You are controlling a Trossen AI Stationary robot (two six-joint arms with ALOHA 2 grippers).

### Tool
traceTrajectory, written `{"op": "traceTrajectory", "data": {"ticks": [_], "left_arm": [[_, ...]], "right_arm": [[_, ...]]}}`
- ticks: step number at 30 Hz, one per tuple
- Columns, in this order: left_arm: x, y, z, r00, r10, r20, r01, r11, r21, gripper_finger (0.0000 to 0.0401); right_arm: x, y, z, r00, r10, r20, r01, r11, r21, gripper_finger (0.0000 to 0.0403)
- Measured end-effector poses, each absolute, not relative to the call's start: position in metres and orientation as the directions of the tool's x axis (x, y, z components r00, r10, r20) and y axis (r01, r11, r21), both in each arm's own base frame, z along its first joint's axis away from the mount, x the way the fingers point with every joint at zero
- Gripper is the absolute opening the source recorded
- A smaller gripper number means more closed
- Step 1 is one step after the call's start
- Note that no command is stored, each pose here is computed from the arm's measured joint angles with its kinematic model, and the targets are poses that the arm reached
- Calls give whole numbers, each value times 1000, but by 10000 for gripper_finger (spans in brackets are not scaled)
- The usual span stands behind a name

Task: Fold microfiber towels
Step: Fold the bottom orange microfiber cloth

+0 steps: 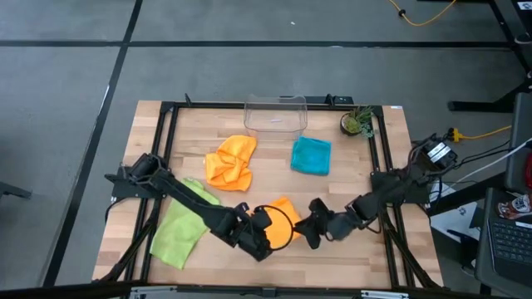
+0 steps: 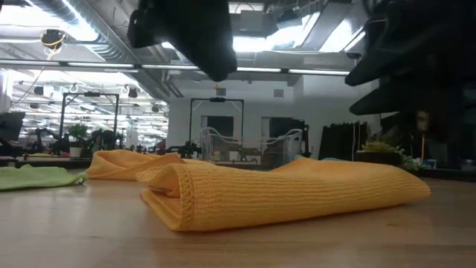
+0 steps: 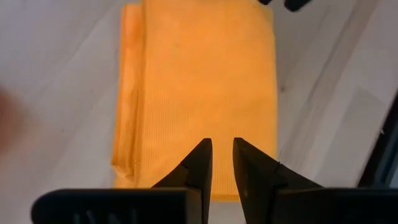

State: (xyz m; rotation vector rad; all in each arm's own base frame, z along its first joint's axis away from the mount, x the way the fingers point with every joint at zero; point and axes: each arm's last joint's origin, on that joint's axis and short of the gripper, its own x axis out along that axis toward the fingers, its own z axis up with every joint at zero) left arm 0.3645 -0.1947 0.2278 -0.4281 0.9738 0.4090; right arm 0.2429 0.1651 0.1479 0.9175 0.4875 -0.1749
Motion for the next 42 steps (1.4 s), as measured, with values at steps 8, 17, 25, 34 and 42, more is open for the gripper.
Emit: {"op": "traceTrajectory", "data": {"ticks": [8, 17, 25, 34, 42], "left_arm": [[372, -183, 210, 409, 124, -904, -375, 926, -42, 47], [384, -186, 174, 362, 139, -922, -295, 955, 29, 45], [384, -193, 156, 313, 109, -943, -333, 943, -2, 45], [386, -207, 155, 376, 62, -925, -415, 904, -108, 45], [400, -218, 159, 515, -28, -857, -391, 881, -264, 45]], "right_arm": [[229, 184, 132, 891, -72, -448, 400, 588, 703, 122], [253, 184, 115, 864, -83, -496, 412, 683, 603, 121], [265, 178, 112, 801, -107, -590, 458, 744, 487, 121], [266, 156, 103, 696, -154, -701, 481, 825, 296, 121], [283, 128, 104, 683, -192, -705, 447, 873, 195, 121]]}}
